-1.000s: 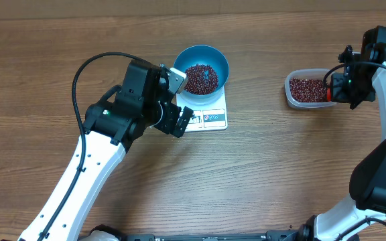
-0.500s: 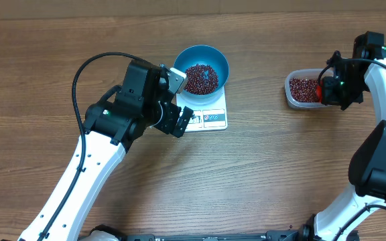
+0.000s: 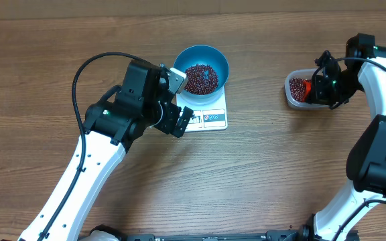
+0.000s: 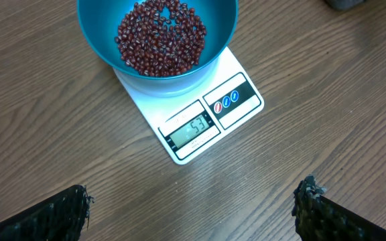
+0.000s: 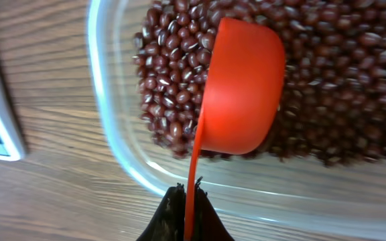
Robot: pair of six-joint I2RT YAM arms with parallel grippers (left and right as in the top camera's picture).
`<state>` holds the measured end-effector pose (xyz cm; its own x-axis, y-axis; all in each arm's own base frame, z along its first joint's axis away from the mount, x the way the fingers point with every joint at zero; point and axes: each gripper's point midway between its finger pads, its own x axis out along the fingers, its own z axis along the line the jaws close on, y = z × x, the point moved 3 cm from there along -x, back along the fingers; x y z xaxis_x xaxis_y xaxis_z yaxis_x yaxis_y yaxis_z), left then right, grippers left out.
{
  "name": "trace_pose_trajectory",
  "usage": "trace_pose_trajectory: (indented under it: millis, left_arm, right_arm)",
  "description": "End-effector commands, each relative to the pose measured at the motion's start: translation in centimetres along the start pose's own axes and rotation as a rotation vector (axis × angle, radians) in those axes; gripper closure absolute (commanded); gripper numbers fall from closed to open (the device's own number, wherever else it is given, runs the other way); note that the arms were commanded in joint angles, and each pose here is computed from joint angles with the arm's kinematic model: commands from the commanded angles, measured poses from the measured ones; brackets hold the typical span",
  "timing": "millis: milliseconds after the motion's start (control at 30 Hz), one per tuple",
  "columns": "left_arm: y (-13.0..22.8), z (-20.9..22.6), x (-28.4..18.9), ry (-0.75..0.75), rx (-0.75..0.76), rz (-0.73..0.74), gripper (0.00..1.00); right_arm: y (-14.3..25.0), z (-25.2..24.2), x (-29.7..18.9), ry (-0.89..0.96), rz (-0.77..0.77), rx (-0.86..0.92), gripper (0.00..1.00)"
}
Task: Scoop item into bowl and weigh 150g on scale
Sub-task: 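Lower the scoop into the beans and lift it filled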
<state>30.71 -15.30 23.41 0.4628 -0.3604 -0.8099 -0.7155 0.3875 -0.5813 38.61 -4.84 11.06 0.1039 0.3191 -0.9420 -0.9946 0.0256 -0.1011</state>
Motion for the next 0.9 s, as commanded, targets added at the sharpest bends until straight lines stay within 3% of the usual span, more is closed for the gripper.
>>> trace_pose_trajectory:
  millis: [0,200,733,867]
  left_arm:
    - [-0.1,0.1,-0.1,-0.006,-0.012,-0.007,0.00]
    - [-0.1,0.1,-0.1,-0.006,-0.012,-0.007,0.00]
    - [-0.1,0.1,-0.1,-0.006,-0.012,-0.007,0.00]
    - [-0.1,0.1,-0.1,-0.006,-0.012,-0.007,0.00]
  right_arm:
    - [-0.1,0.9,0.6,-0.120,-0.008,0.027,0.96]
    - [-0.3,0.9,1.3,-0.239,-0.014,0.080,0.96]
    - [0.3,-3.9,-3.0,-0.468,-0.179,0.243,0.96]
    - [0.8,-3.6,-3.7,-0.528,-0.200,0.209,0.96]
